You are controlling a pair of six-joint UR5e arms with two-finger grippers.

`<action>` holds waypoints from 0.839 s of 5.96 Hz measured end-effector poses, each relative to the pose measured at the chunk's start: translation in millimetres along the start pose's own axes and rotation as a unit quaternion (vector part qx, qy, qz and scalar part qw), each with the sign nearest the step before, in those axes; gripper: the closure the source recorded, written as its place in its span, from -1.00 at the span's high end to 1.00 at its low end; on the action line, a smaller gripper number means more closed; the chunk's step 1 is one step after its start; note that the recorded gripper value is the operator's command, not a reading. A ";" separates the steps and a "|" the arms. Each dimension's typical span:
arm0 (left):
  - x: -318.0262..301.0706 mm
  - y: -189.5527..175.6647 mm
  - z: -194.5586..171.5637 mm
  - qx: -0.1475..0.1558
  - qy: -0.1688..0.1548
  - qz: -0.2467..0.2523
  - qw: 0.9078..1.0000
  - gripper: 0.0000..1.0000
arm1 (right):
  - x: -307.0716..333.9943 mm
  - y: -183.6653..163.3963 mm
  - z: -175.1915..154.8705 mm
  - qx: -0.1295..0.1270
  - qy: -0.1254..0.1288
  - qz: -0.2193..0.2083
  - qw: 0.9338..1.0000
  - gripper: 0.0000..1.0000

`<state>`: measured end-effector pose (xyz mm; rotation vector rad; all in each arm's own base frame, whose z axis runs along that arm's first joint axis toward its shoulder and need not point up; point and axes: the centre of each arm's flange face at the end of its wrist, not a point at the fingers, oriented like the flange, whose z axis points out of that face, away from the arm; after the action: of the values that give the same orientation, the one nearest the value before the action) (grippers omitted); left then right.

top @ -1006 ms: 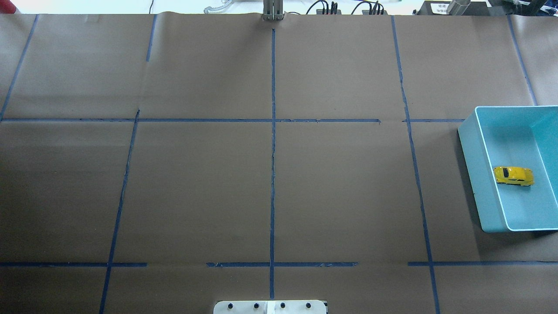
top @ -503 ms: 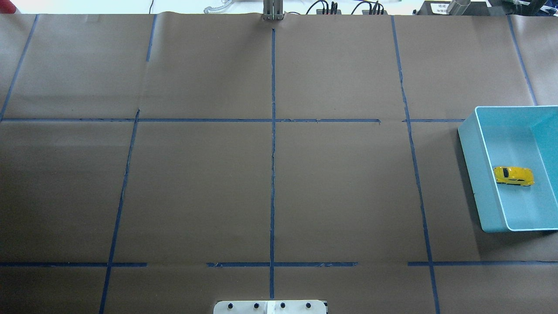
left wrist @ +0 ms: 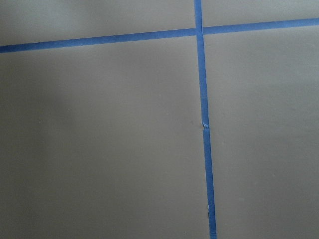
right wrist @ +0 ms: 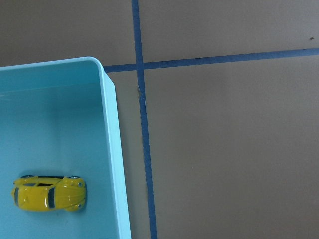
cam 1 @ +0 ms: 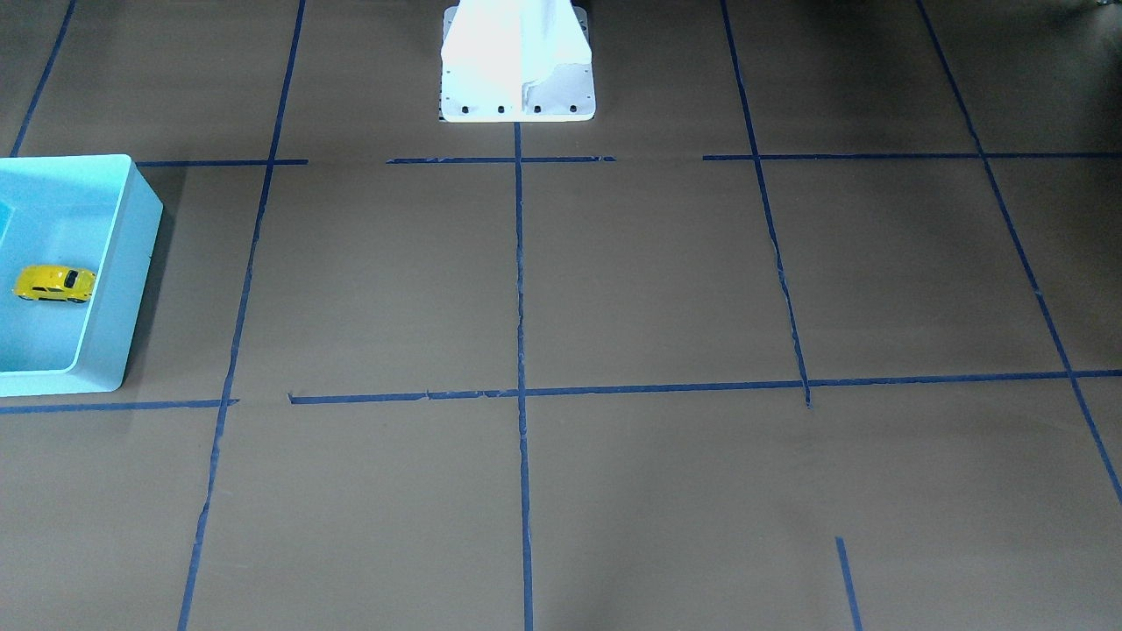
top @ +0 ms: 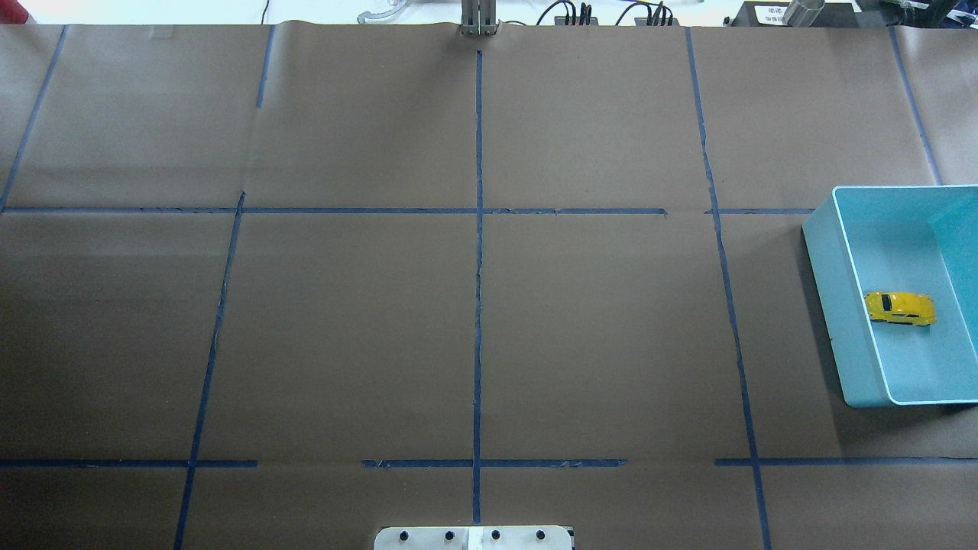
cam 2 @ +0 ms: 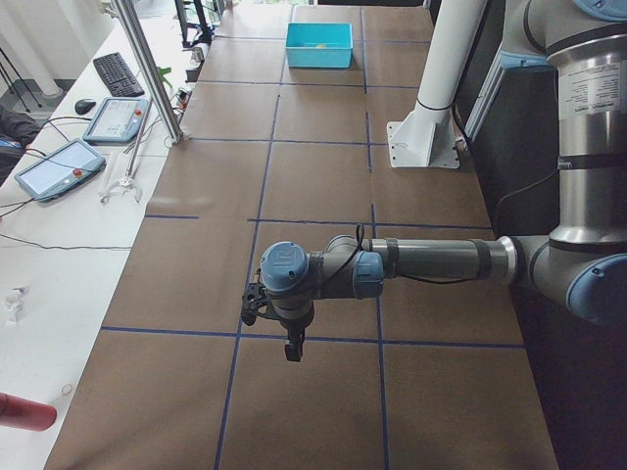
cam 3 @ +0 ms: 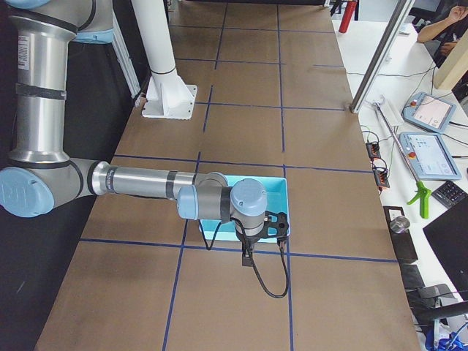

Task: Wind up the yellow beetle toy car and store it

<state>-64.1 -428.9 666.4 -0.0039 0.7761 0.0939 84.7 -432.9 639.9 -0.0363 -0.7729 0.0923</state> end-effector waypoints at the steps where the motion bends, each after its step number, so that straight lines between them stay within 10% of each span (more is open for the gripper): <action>1: 0.5 -0.9 -0.5 0.001 0.000 0.001 1.000 1.00 | -10.7 2.8 -11.4 -0.004 0.003 0.000 1.000 1.00; 5: -1.1 -8.5 1.0 0.000 -0.002 0.005 1.000 1.00 | -4.5 8.2 -9.6 -0.013 0.031 0.002 0.999 1.00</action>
<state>-63.5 -437.5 667.5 -0.0003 0.7731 0.1032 87.6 -425.2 629.3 -0.0642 -0.7121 0.0844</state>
